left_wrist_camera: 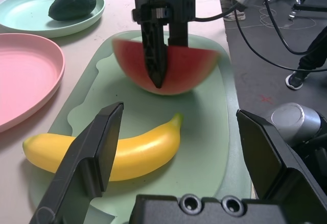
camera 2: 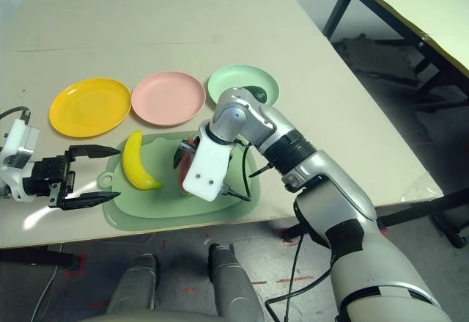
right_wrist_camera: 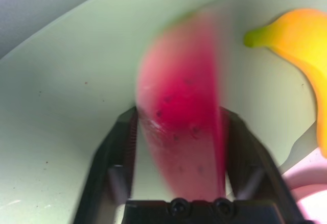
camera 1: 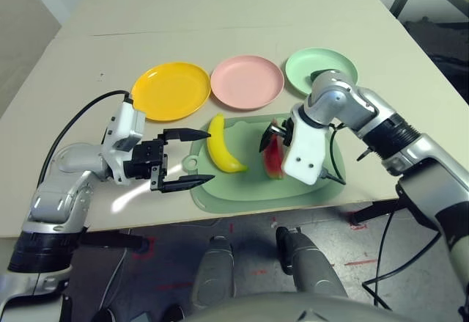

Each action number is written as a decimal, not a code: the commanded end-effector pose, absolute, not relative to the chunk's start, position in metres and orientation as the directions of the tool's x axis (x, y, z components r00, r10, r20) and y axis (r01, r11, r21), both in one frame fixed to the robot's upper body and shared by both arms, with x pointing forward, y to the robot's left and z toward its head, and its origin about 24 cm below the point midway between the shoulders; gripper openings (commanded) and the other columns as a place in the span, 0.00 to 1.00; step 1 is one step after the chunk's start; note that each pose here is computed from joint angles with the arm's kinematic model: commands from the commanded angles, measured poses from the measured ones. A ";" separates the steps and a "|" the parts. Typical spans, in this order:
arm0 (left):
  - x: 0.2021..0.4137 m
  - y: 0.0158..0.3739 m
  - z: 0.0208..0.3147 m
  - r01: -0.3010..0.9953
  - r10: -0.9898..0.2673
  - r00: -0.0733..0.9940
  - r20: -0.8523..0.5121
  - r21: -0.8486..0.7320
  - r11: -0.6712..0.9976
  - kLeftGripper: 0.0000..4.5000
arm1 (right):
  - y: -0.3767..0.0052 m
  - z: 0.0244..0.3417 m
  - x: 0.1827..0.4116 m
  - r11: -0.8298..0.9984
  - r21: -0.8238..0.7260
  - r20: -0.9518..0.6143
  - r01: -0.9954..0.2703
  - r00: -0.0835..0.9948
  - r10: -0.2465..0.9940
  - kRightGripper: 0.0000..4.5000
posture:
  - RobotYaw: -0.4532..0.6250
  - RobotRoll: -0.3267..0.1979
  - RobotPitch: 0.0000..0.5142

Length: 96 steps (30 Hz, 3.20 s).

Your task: Place the fruits into color-matched plates.

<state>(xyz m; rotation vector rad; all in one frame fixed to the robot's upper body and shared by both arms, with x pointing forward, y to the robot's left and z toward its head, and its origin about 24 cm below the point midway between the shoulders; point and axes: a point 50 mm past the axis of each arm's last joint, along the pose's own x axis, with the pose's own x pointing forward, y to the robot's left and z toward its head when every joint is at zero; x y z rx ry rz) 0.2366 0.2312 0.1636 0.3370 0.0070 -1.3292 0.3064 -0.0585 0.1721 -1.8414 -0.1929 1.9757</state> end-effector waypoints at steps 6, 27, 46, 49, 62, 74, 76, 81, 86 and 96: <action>0.237 0.231 0.164 0.948 -0.948 0.246 -0.203 0.253 0.192 1.00 | -0.063 0.159 0.305 -0.902 -0.339 -0.929 -0.267 -0.057 0.366 0.49 | 0.50 0.62 0.42; 0.258 0.230 0.169 0.857 -0.878 0.466 -0.104 0.298 0.420 1.00 | -0.045 0.238 0.341 -0.667 -0.567 -0.781 -0.484 0.057 0.622 0.49 | 0.49 0.62 0.39; 0.278 0.228 0.167 0.671 -0.686 0.724 -0.076 0.308 0.674 1.00 | -0.023 0.204 0.389 -0.290 -0.757 -0.588 -0.586 0.415 0.694 0.49 | 0.53 0.62 0.41; 0.277 0.229 0.165 0.674 -0.690 0.720 -0.070 0.306 0.672 1.00 | -0.026 0.197 0.391 -0.286 -0.755 -0.595 -0.590 0.435 0.676 0.49 | 0.54 0.62 0.42; 0.275 0.220 0.163 0.683 -0.718 0.696 -0.033 0.342 0.646 1.00 | -0.043 0.210 0.393 -0.288 -0.767 -0.587 -0.573 0.444 0.677 1.00 | 0.53 0.62 0.38; 0.272 0.233 0.167 0.706 -0.747 0.660 -0.078 0.403 0.582 1.00 | -0.114 0.239 0.383 0.070 -0.526 -0.318 -0.848 0.272 0.908 1.00 | 0.52 0.62 0.38; 0.272 0.236 0.167 0.713 -0.752 0.652 -0.096 0.416 0.565 1.00 | -0.123 0.234 0.375 0.114 -0.443 -0.271 -0.889 0.254 0.928 1.00 | 0.51 0.62 0.38; 0.274 0.243 0.168 0.740 -0.768 0.618 -0.166 0.454 0.497 1.00 | -0.157 0.193 0.337 0.208 -0.145 -0.158 -0.967 0.230 0.960 1.00 | 0.48 0.62 0.40; 0.278 0.250 0.165 0.793 -0.782 0.533 -0.323 0.513 0.329 1.00 | -0.163 0.146 0.299 0.236 0.032 0.022 -0.971 0.236 0.971 1.00 | 0.47 0.62 0.40; 0.282 0.230 0.180 0.777 -0.795 0.288 -0.534 0.615 -0.132 1.00 | -0.157 0.096 0.275 0.259 -0.127 0.096 -0.957 0.248 0.964 1.00 | 0.45 0.62 0.37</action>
